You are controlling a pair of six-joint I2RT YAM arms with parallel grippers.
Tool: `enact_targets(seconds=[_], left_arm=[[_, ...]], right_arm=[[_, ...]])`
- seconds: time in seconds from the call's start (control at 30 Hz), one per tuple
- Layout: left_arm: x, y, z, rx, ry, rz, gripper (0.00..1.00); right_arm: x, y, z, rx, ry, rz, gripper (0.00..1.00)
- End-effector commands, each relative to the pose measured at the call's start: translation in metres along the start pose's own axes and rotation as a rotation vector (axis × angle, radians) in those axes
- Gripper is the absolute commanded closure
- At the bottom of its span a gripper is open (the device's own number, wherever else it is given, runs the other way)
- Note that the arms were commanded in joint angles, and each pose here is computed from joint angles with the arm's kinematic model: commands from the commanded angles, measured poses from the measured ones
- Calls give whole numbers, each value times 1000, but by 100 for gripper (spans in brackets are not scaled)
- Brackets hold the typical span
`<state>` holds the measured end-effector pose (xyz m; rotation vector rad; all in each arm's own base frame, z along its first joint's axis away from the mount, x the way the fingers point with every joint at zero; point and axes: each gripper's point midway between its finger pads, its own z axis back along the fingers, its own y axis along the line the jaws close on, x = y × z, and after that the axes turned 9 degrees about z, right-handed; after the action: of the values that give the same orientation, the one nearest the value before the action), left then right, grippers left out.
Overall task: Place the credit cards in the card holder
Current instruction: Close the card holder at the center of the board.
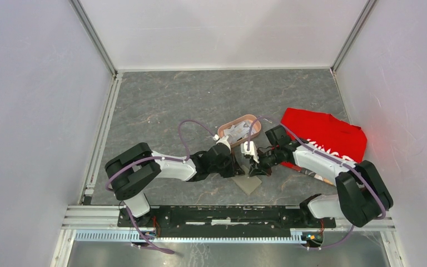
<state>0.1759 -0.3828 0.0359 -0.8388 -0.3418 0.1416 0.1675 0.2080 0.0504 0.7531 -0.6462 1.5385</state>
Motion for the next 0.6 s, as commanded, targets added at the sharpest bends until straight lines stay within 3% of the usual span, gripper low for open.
enact_targets(seconds=[0.0, 0.57], left_arm=[[0, 7, -4, 29, 2, -34, 95], [-4, 8, -6, 26, 23, -39, 96]], right_arm=[[8, 15, -4, 92, -20, 57, 100], [11, 10, -6, 66, -26, 36, 100]])
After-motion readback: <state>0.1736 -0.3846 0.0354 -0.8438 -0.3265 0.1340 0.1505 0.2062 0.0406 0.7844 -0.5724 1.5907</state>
